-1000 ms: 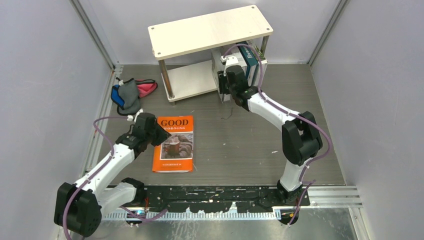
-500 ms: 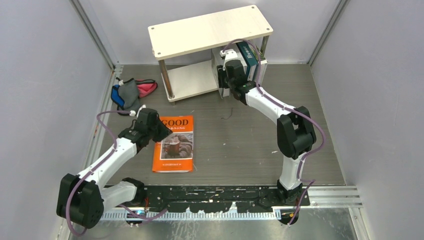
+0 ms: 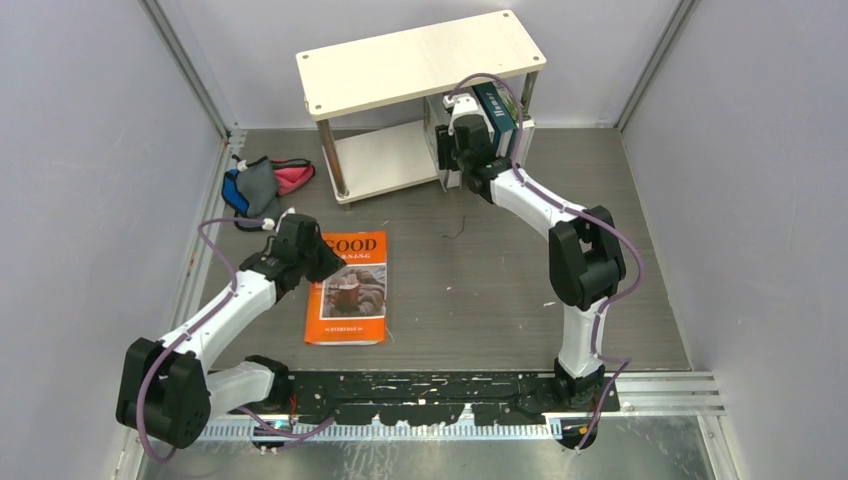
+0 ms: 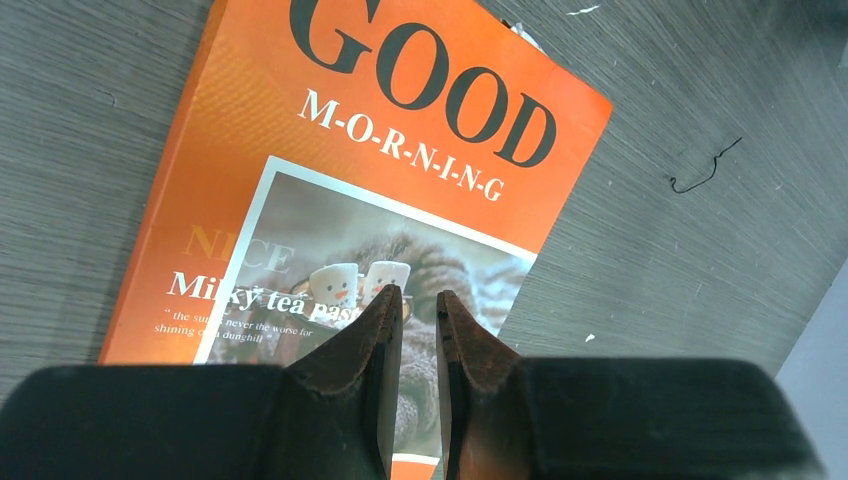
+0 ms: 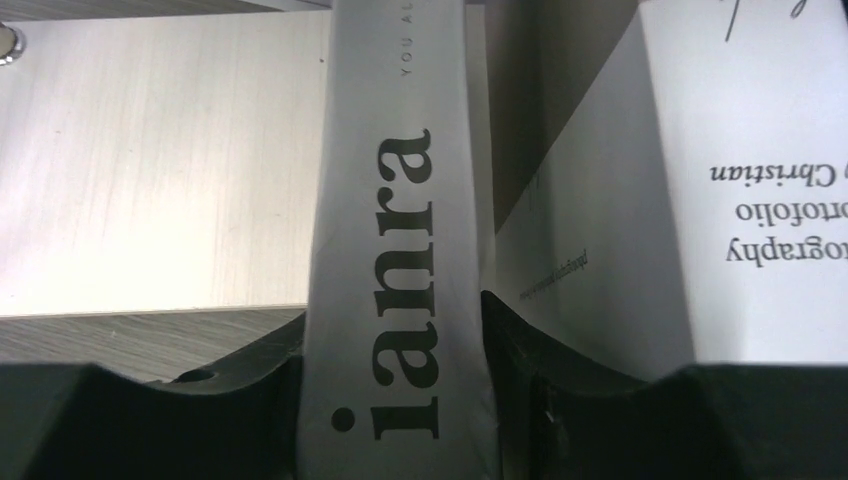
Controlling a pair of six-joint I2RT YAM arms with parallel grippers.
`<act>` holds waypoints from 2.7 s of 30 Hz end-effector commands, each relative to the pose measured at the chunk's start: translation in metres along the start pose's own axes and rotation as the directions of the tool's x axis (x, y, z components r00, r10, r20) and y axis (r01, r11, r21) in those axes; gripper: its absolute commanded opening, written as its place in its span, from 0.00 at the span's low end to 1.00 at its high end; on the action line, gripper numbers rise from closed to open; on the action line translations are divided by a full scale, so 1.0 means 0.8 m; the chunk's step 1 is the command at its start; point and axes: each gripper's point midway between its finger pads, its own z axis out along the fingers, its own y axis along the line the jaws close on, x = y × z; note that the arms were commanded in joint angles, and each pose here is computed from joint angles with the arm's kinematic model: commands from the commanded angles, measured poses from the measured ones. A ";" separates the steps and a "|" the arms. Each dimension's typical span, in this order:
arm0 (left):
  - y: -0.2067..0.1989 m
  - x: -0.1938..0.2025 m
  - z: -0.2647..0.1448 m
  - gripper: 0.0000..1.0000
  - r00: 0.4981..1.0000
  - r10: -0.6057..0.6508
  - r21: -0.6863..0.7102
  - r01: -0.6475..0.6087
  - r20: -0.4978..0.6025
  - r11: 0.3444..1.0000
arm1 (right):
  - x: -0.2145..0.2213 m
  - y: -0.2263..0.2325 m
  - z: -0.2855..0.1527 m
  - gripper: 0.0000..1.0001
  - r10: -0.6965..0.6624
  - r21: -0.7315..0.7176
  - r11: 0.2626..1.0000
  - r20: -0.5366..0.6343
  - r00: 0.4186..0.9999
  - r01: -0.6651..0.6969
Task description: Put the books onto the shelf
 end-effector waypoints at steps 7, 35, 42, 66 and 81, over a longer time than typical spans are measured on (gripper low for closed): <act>-0.033 -0.029 -0.009 0.20 0.998 0.003 0.079 -0.008 0.058 0.997 | -0.037 -0.021 0.003 0.60 0.008 0.030 1.000 0.067 0.998 -0.010; -0.034 -0.030 -0.012 0.19 0.997 -0.039 0.091 0.033 0.066 0.995 | -0.041 -0.029 -0.046 0.56 0.081 0.043 0.995 0.109 0.991 -0.086; -0.033 -0.029 -0.012 0.19 0.997 -0.047 0.093 0.040 0.066 0.995 | -0.037 -0.028 -0.049 0.44 0.085 0.046 0.995 0.105 0.991 -0.090; -0.031 -0.027 -0.012 0.20 0.997 -0.037 0.086 0.031 0.062 0.996 | -0.052 -0.030 -0.038 0.34 0.028 0.178 0.983 0.142 0.990 -0.053; -0.033 -0.030 -0.007 0.20 0.997 -0.035 0.080 0.030 0.065 0.996 | -0.052 -0.044 -0.018 0.44 0.027 0.185 0.981 0.133 0.991 -0.052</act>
